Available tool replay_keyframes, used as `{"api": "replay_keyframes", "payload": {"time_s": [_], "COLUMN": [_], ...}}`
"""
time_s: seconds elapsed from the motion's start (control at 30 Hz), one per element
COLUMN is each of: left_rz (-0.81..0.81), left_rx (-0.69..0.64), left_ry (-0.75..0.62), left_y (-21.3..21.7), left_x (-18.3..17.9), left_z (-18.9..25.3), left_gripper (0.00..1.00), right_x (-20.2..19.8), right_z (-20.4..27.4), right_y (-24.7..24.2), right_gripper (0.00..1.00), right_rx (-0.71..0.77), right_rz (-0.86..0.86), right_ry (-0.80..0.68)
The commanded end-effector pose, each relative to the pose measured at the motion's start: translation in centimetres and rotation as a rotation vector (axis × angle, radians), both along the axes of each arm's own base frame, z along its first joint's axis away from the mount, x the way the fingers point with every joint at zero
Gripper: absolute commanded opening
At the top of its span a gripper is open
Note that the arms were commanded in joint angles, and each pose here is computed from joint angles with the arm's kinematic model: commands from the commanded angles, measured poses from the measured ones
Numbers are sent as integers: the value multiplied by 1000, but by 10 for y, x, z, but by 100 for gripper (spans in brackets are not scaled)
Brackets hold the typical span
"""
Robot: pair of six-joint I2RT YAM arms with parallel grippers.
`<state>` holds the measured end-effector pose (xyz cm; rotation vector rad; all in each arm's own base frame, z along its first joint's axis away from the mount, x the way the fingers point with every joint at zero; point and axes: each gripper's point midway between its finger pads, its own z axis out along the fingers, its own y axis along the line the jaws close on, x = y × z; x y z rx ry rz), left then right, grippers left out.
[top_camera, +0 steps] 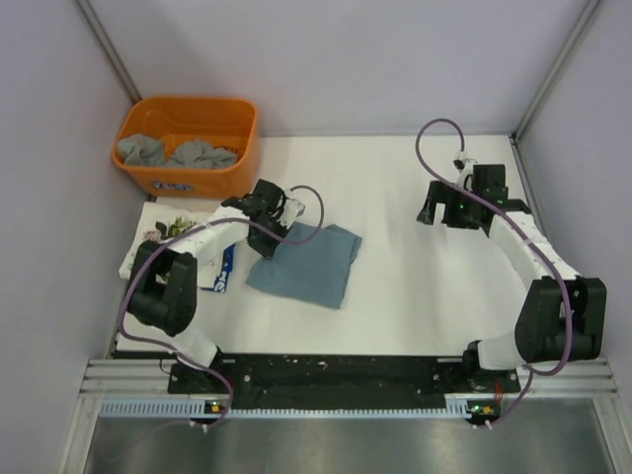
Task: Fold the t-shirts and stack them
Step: Put the neatly folded tshirt into the corner of the board with the left arm
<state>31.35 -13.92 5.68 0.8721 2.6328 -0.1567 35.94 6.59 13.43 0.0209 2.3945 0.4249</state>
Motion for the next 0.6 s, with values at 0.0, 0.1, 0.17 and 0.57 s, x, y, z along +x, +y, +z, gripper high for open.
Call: {"api": "replay_keyframes", "payload": {"time_s": [0.0, 0.1, 0.17, 0.57], "left_rz": [-45, 19, 63, 201], "left_rx": [215, 304, 325, 486], "left_ry": [-59, -116, -136, -256], "left_y": [48, 72, 85, 157], "left_x": [-12, -5, 0, 12], "left_z": [24, 44, 54, 119], "left_gripper": [0, 0, 0, 0], "right_x": [0, -2, -3, -9], "right_z": [4, 1, 0, -6], "right_y": [1, 1, 1, -5], "right_gripper": [99, 99, 99, 99], "right_rx": [1, -2, -5, -48], "right_rz": [-2, 5, 8, 9], "right_ry": [-20, -16, -14, -14]}}
